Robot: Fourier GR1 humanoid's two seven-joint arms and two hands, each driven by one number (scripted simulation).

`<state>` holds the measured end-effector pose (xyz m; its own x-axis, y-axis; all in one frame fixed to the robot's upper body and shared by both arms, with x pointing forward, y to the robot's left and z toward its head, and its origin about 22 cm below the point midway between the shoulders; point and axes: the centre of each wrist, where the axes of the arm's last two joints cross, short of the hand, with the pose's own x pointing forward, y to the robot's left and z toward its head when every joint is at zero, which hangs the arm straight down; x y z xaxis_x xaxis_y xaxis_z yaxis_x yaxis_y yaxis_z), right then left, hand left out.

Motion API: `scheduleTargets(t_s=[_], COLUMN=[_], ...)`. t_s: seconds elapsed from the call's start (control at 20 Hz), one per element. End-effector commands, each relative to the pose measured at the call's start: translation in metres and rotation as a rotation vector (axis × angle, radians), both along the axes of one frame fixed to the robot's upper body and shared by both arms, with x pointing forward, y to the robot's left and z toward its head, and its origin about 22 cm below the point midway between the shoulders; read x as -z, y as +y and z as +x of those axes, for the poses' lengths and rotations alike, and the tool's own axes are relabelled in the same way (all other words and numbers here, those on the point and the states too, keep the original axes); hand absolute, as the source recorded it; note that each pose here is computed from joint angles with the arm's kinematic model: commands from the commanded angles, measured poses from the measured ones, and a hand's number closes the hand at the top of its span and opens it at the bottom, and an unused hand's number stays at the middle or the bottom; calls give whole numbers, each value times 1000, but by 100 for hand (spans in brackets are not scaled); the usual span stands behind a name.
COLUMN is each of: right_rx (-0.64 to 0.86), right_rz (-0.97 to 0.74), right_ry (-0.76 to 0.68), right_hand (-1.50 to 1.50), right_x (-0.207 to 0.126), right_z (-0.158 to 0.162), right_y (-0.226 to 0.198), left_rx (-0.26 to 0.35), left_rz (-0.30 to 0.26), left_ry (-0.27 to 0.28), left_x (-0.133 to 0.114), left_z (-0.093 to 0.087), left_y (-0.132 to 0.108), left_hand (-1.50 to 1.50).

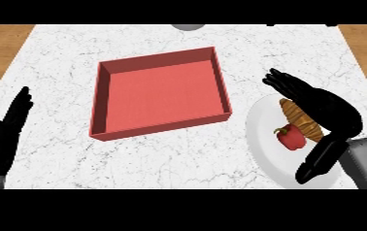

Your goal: Pick the bell pepper from the plate and place it in the cardboard box

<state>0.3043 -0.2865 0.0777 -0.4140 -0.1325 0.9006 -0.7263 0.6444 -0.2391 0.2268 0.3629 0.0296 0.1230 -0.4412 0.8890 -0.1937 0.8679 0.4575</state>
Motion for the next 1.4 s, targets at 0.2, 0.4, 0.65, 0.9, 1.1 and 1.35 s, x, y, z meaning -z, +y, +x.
scheduleTargets(t_s=[0.2,0.4,0.65,0.9,1.1,1.35], right_rx=[-224,-152,-233,-321,-379,-421], right_rz=[90,-126,-394,-608,-726,-791], right_ry=[-129,-311,-444,-563,-603,-643], right_hand=[-150,-150,-150,-150,-150,-150], right_x=[-11,-47,-57,-32,-23,9], right_z=[11,20,18,12,22,32], right_y=[-37,-49,-48,-55,-63,-62], left_rx=[-36,-27,-25,-17,-3,-41], left_rz=[50,59,79,83,91,89], left_ry=[15,24,23,33,37,50], left_x=[0,4,0,2,4,16], left_z=[15,18,25,32,37,41], left_y=[0,-8,-9,-17,-20,-14], left_hand=[0,0,0,0,0,0])
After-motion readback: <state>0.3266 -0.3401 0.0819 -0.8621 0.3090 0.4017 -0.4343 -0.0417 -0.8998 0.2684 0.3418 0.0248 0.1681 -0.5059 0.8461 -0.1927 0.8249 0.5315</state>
